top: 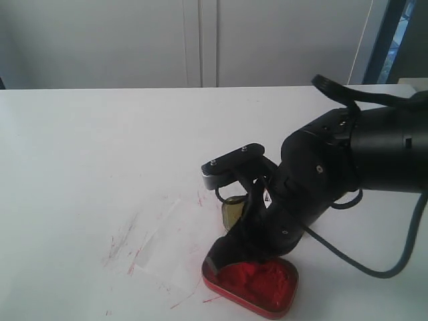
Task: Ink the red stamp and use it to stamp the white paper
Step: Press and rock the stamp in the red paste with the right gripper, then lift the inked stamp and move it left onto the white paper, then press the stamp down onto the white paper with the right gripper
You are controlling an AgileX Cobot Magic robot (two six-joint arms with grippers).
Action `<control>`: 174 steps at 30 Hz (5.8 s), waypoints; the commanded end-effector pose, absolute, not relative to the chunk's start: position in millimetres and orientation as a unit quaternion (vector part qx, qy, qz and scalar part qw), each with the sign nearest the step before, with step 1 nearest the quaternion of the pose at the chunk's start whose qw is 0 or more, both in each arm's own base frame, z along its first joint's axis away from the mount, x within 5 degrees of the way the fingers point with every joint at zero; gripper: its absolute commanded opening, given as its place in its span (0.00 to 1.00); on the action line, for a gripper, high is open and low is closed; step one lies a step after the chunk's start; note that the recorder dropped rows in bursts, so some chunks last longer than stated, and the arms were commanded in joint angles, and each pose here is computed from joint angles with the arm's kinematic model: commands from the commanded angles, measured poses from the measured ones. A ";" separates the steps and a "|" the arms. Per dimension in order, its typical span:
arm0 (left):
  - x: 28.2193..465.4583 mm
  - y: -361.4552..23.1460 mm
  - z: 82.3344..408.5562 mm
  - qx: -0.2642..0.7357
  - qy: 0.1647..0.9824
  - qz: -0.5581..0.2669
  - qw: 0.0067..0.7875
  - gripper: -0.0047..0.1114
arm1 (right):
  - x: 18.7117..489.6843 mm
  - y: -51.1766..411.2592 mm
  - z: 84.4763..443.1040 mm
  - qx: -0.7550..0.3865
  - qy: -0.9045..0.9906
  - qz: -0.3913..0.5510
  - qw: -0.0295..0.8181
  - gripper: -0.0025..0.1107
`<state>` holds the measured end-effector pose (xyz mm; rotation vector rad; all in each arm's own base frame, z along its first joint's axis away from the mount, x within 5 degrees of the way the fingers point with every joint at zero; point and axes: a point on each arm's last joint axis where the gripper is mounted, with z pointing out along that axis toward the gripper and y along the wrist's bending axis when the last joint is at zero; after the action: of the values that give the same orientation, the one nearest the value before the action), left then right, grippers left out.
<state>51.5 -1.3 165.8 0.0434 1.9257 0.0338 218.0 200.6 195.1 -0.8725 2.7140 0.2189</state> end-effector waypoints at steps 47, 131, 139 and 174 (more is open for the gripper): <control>51.8 -1.1 166.6 0.018 0.822 0.016 0.569 0.04 | 280.1 302.0 205.3 -0.395 0.907 0.106 0.099 0.02; 51.8 -1.1 166.6 0.018 0.822 0.016 0.569 0.04 | 293.0 303.0 82.2 -0.374 0.927 0.017 0.004 0.02; 51.8 -1.1 166.6 0.018 0.822 0.016 0.569 0.04 | 295.8 307.2 93.7 -0.358 0.933 0.035 0.031 0.02; 51.8 -1.1 166.6 0.018 0.822 0.016 0.569 0.04 | 289.2 300.6 173.7 -0.354 0.930 0.058 0.080 0.02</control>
<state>51.5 -1.3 165.8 0.0434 1.9257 0.0338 292.5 303.5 163.4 -1.0677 2.7825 0.1679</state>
